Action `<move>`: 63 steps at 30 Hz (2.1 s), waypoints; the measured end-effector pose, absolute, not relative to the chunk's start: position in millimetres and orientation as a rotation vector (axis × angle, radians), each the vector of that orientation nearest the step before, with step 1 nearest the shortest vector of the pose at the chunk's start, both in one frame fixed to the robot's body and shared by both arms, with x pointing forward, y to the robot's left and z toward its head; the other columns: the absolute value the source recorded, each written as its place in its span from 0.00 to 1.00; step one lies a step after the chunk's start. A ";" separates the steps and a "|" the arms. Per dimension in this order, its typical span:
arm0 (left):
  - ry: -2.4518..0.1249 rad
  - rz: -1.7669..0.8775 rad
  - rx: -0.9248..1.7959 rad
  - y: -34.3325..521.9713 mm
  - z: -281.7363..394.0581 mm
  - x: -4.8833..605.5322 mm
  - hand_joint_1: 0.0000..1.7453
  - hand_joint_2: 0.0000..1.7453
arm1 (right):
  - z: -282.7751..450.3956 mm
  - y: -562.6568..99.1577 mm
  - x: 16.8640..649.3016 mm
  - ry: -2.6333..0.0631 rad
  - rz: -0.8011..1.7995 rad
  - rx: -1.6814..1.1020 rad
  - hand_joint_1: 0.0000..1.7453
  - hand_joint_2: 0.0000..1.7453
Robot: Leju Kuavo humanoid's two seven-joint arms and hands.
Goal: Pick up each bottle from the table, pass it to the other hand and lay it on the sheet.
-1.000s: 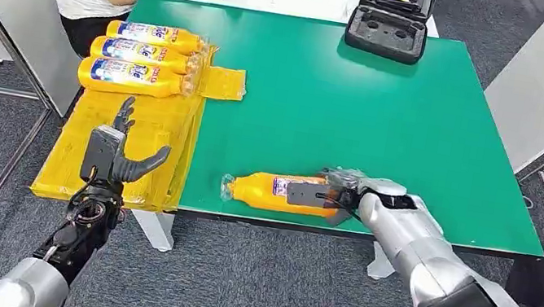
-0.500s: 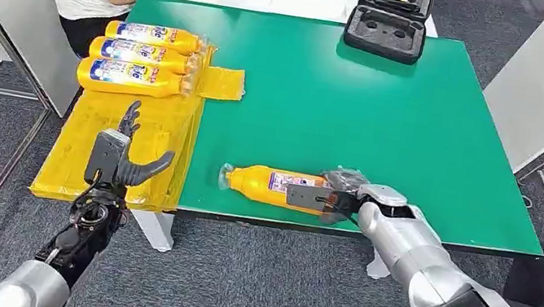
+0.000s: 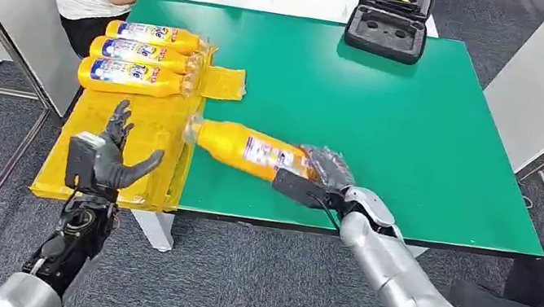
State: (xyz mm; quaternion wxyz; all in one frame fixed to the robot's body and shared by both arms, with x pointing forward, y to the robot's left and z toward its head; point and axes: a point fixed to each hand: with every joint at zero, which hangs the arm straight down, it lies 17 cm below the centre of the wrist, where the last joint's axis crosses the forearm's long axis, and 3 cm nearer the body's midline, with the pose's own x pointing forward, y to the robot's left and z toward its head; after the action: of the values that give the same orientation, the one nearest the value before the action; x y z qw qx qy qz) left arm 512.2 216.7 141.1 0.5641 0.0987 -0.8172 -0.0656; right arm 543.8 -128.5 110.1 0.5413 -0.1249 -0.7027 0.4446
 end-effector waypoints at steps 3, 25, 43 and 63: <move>-1.939 -0.126 0.222 224.4 147.3 510.3 0.00 1.00 | 130.0 -129.6 545.7 -1.730 0.988 -0.290 1.00 1.00; -1.862 -0.003 -0.343 181.6 152.2 488.1 0.00 1.00 | 171.0 -101.0 508.5 -1.997 0.779 -0.068 1.00 1.00; -1.850 -0.081 -0.429 119.9 149.1 464.9 0.00 1.00 | 154.1 -26.6 468.3 -1.998 0.685 0.212 0.99 1.00; -1.849 -0.097 -0.470 110.3 146.9 451.1 0.00 1.00 | 147.5 -42.9 473.0 -1.976 0.638 0.212 0.99 1.00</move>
State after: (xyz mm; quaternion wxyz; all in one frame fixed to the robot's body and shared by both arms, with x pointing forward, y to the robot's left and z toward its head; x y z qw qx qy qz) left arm 451.1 110.3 146.9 0.5773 -0.2010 -0.7903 -0.0416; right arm 473.0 -42.9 147.5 0.5033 0.0880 -0.8181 0.2641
